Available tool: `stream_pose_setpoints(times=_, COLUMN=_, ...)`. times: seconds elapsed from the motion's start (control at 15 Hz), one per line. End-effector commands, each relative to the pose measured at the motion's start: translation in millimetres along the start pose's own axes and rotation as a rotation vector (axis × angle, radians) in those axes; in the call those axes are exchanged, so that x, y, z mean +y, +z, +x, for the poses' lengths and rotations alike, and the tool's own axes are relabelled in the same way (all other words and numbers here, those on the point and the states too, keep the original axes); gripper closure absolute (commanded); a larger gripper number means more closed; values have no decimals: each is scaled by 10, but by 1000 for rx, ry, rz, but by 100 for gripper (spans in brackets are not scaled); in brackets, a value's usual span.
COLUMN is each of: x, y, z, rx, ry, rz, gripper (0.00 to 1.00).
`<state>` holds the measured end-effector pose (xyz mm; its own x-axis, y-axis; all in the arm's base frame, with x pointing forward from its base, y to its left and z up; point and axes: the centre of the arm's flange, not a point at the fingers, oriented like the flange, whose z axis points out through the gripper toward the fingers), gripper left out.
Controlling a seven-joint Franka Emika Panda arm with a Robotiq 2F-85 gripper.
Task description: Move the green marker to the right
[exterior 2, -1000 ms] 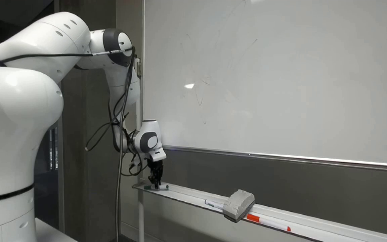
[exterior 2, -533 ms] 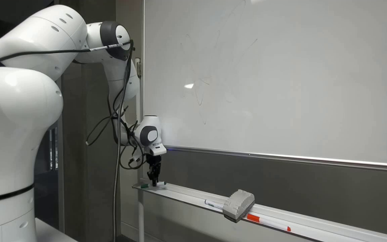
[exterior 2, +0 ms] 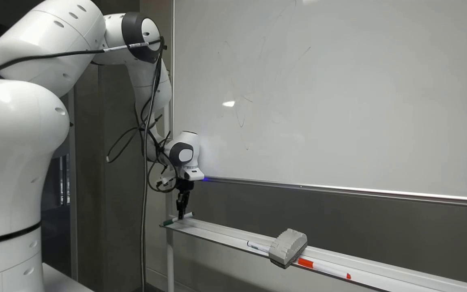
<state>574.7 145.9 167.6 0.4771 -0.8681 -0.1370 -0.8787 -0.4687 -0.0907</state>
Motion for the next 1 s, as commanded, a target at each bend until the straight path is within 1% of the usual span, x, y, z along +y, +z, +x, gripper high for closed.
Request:
stream_pose_setpoints(times=0.0, x=213, y=-172, z=30, rx=3, ry=-37, rz=-79, gripper=79)
stream_pose_setpoints(times=0.07, x=247, y=-157, z=24, rx=-1, ry=-54, rz=-106, gripper=82)
stream_pose_setpoints(times=0.13, x=275, y=-145, z=20, rx=-1, ry=-61, rz=-128, gripper=95)
stream_pose_setpoints(times=0.33, x=330, y=-107, z=2, rx=-16, ry=-78, rz=-172, gripper=96)
stream_pose_setpoints(times=0.53, x=360, y=-115, z=-16, rx=-12, ry=-90, rz=-192, gripper=95)
stream_pose_setpoints(times=0.67, x=388, y=-150, z=-36, rx=9, ry=-106, rz=-200, gripper=95)
stream_pose_setpoints(times=0.93, x=528, y=-349, z=-24, rx=67, ry=-155, rz=-204, gripper=95)
